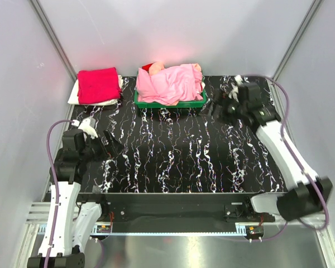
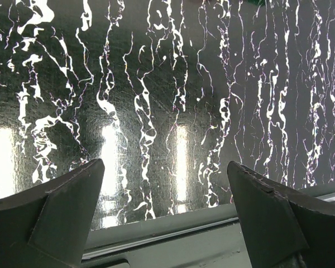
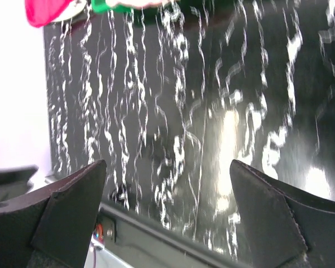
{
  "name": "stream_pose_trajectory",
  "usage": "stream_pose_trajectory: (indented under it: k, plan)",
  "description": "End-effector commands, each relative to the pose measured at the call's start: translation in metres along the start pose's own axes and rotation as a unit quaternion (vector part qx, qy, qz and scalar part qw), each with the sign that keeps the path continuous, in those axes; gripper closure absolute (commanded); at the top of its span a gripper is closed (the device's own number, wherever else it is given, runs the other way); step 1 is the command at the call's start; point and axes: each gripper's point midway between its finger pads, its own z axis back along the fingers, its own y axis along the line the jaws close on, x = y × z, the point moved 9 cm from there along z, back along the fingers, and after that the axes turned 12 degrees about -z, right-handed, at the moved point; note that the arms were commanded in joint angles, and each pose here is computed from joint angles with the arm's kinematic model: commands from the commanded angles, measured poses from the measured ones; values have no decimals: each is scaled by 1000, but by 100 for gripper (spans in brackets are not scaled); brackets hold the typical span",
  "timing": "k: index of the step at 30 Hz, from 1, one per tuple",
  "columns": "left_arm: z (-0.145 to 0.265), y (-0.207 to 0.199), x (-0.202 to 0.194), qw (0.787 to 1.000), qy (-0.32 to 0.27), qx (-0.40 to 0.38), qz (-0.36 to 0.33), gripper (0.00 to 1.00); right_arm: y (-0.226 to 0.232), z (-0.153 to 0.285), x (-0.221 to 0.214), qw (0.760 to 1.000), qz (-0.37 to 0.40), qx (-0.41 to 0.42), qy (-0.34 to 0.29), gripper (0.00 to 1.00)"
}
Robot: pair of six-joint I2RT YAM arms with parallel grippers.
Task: Fold and stack the t-shirts
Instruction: Grab the tshirt from the pile
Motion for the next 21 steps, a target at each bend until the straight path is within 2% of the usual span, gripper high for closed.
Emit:
stream_pose_trajectory:
  k: [1, 7, 8, 10, 11, 13, 14, 16, 17, 18, 21]
  plan:
    - [4, -4, 7, 999, -31, -14, -15, 1, 29, -27, 34, 998, 44, -8, -32, 0]
    - [6, -4, 7, 999, -38, -14, -16, 1, 38, -103, 82, 996, 43, -63, -37, 0]
    - [5, -4, 7, 999, -37, -13, -16, 1, 27, -131, 83, 996, 38, -84, -19, 0]
    - [6, -5, 7, 999, -38, -15, -17, 1, 37, -146, 99, 995, 44, -86, -27, 0]
    - [6, -5, 7, 999, -38, -15, -16, 1, 23, -177, 98, 993, 42, -110, -10, 0]
    - [6, -5, 7, 999, -39, -16, -17, 1, 30, -192, 115, 992, 56, -108, -32, 0]
    - [7, -5, 7, 999, -40, -17, -18, 1, 13, -219, 114, 989, 62, -129, -22, 0]
    - [7, -5, 7, 999, -41, -17, -18, 1, 20, -230, 132, 987, 80, -128, -57, 0]
    - [7, -5, 7, 999, -41, -17, -18, 1, 6, -254, 129, 985, 84, -140, -48, 1]
    - [6, -5, 6, 999, -39, -19, -18, 1, 18, -254, 142, 985, 102, -118, -71, 1]
    - [7, -5, 6, 999, -39, -19, -18, 1, 10, -276, 150, 980, 118, -125, -101, 3]
